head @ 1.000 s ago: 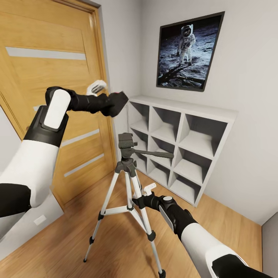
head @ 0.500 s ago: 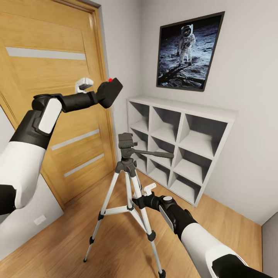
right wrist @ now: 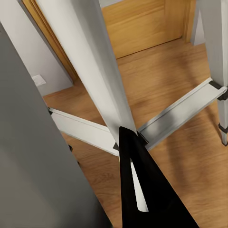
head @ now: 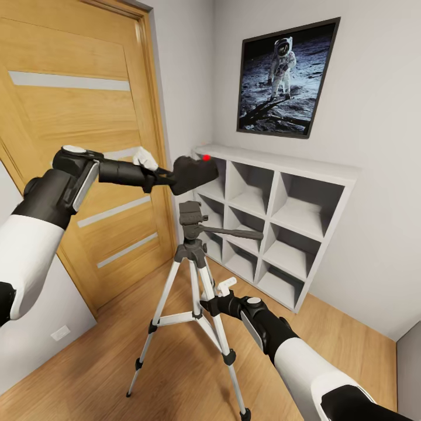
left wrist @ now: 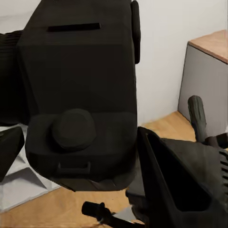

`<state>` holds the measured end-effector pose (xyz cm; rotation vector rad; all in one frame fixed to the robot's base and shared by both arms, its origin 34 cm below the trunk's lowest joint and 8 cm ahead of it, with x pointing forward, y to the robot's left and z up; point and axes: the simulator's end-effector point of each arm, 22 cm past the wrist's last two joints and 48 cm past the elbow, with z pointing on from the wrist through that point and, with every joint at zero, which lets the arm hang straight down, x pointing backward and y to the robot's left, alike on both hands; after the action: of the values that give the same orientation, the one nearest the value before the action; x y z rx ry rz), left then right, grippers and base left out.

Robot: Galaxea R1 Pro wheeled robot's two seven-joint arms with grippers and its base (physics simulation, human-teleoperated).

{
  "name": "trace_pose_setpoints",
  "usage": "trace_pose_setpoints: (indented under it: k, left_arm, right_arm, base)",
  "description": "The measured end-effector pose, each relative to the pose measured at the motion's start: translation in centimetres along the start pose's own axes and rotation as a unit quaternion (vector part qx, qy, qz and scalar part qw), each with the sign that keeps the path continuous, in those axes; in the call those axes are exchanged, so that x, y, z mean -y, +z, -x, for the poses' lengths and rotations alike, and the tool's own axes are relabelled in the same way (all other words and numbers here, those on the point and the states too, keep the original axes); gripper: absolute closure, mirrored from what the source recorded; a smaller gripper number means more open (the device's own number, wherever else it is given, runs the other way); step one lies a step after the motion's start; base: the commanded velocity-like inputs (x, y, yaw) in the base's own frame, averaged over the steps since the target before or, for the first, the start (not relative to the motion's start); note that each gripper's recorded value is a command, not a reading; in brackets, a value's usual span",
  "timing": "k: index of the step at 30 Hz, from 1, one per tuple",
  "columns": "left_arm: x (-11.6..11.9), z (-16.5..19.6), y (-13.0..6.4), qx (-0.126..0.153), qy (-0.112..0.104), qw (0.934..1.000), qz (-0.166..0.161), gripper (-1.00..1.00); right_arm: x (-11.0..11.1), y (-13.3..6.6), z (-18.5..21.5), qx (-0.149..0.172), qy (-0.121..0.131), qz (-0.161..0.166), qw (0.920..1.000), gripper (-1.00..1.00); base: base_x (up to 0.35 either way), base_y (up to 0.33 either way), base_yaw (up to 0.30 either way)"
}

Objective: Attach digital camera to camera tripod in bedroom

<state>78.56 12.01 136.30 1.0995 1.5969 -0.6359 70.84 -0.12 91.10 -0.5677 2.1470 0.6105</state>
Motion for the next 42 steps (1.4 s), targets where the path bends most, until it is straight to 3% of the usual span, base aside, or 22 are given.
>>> trace_pose_setpoints:
  k: [3, 7, 11, 13, 14, 18, 19, 20, 21, 22, 26, 35, 42]
  left_arm:
    - [-0.9, -0.2, -0.3, -0.007, 0.034, 0.9993, 0.018, 1.00]
    - [-3.4, -0.1, -0.9, -0.005, 0.041, 0.9965, 0.072, 1.00]
    - [-4.1, 0.1, -1.1, -0.001, 0.035, 0.9956, 0.087, 1.00]
    - [-3.6, 0.2, -1.0, 0.000, 0.034, 0.9965, 0.076, 1.00]
    - [-2.1, 0.2, -0.9, 0.000, 0.032, 0.9986, 0.042, 1.00]
    - [0.3, 0.0, -1.6, 0.008, 0.021, 0.9995, -0.024, 1.00]
    - [0.5, -0.2, -2.0, 0.013, 0.013, 0.9991, -0.037, 1.00]
    - [0.8, -1.6, -2.5, 0.017, -0.015, 0.9974, -0.068, 1.00]
    - [1.1, -2.5, -2.6, 0.016, -0.029, 0.9958, -0.086, 1.00]
    - [1.3, -2.9, -2.7, 0.016, -0.032, 0.9947, -0.096, 1.00]
    - [0.9, -3.1, -4.3, 0.015, -0.016, 0.9955, -0.093, 1.00]
    - [1.8, -1.6, -5.3, 0.019, 0.017, 0.9948, -0.099, 1.00]
    - [2.2, -0.8, -5.4, 0.022, 0.021, 0.9944, -0.101, 1.00]
  right_arm:
    - [0.0, 0.0, 0.0, 0.000, 0.001, 0.000, 1.0000, 1.00]
    - [0.0, 0.0, 0.0, 0.000, 0.001, 0.000, 1.0000, 1.00]
    - [0.0, 0.0, 0.0, 0.000, 0.001, 0.000, 1.0000, 1.00]
    - [0.0, 0.0, 0.0, 0.000, 0.001, 0.000, 1.0000, 1.00]
    - [0.0, 0.0, 0.0, 0.000, 0.000, 0.000, 1.0000, 1.00]
    - [0.0, 0.0, 0.0, 0.000, -0.001, 0.000, 1.0000, 1.00]
    - [0.0, 0.0, 0.0, 0.000, 0.000, 0.000, 1.0000, 1.00]
    - [0.0, 0.0, 0.0, 0.000, 0.000, 0.000, 1.0000, 1.00]
    - [0.0, 0.0, 0.0, 0.000, 0.001, 0.000, 1.0000, 1.00]
    - [0.0, 0.0, 0.0, 0.000, 0.000, 0.000, 1.0000, 1.00]
    - [0.0, 0.0, 0.0, -0.001, -0.003, 0.000, 1.0000, 1.00]
    - [0.0, 0.0, 0.0, -0.001, -0.002, 0.000, 1.0000, 1.00]
    - [0.0, 0.0, 0.0, 0.000, -0.001, 0.000, 1.0000, 1.00]
  base:
    - [0.000, 0.000, 0.000]
    - [0.000, 0.000, 0.000]
    - [0.000, 0.000, 0.000]
    - [0.000, 0.000, 0.000]
    - [0.000, 0.000, 0.000]
    - [0.000, 0.000, 0.000]
    - [0.000, 0.000, 0.000]
    - [0.000, 0.000, 0.000]
    - [0.000, 0.000, 0.000]
    - [0.000, 0.000, 0.000]
    - [0.000, 0.000, 0.000]
    - [0.000, 0.000, 0.000]
    - [0.000, 0.000, 0.000]
